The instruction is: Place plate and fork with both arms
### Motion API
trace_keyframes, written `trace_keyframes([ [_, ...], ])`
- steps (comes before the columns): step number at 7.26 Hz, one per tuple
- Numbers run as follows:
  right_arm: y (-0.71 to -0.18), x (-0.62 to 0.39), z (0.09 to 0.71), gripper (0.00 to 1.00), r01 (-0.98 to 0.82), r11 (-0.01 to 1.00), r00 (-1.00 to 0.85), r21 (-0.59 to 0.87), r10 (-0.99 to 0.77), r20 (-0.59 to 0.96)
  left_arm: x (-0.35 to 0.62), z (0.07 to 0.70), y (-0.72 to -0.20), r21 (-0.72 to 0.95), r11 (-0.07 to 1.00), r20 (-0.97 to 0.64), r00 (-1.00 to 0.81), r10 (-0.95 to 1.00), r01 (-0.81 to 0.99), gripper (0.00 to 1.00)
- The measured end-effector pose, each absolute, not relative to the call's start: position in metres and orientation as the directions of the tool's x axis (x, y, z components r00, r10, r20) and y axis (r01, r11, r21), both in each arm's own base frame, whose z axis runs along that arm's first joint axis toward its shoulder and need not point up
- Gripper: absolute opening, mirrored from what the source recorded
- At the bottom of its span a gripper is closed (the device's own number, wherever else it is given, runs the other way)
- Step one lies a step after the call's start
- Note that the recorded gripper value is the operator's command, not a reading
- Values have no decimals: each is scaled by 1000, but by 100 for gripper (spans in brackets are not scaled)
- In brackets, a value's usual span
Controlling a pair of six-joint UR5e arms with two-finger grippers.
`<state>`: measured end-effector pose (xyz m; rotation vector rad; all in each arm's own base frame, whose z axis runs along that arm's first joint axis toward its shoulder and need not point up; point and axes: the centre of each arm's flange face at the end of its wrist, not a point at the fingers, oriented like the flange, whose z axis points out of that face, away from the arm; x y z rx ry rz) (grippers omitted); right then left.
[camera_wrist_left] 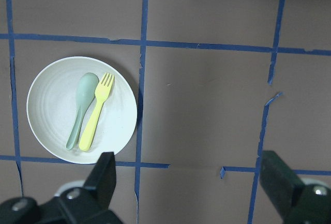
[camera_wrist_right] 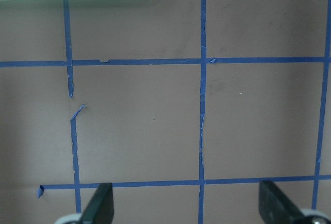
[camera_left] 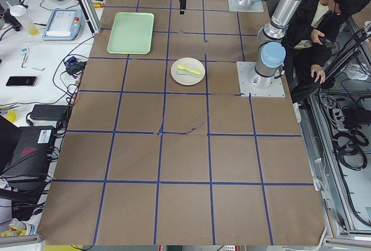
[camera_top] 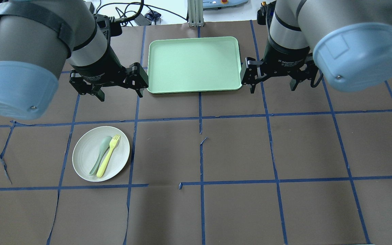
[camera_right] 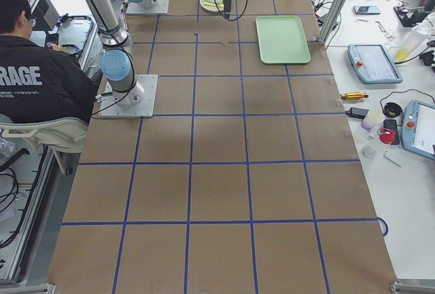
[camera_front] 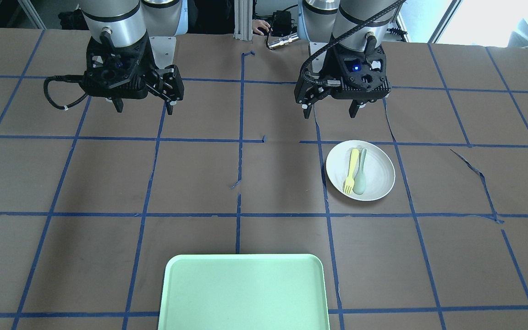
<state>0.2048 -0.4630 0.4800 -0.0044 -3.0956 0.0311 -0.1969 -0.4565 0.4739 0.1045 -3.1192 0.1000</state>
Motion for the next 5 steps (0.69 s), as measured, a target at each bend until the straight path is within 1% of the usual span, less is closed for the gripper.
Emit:
trace_keyframes([
  [5, -463, 205, 475, 100, 3, 1000, -999, -16, 3, 48, -197, 474, -456, -64, 996, 23, -998, -64, -65, 100],
])
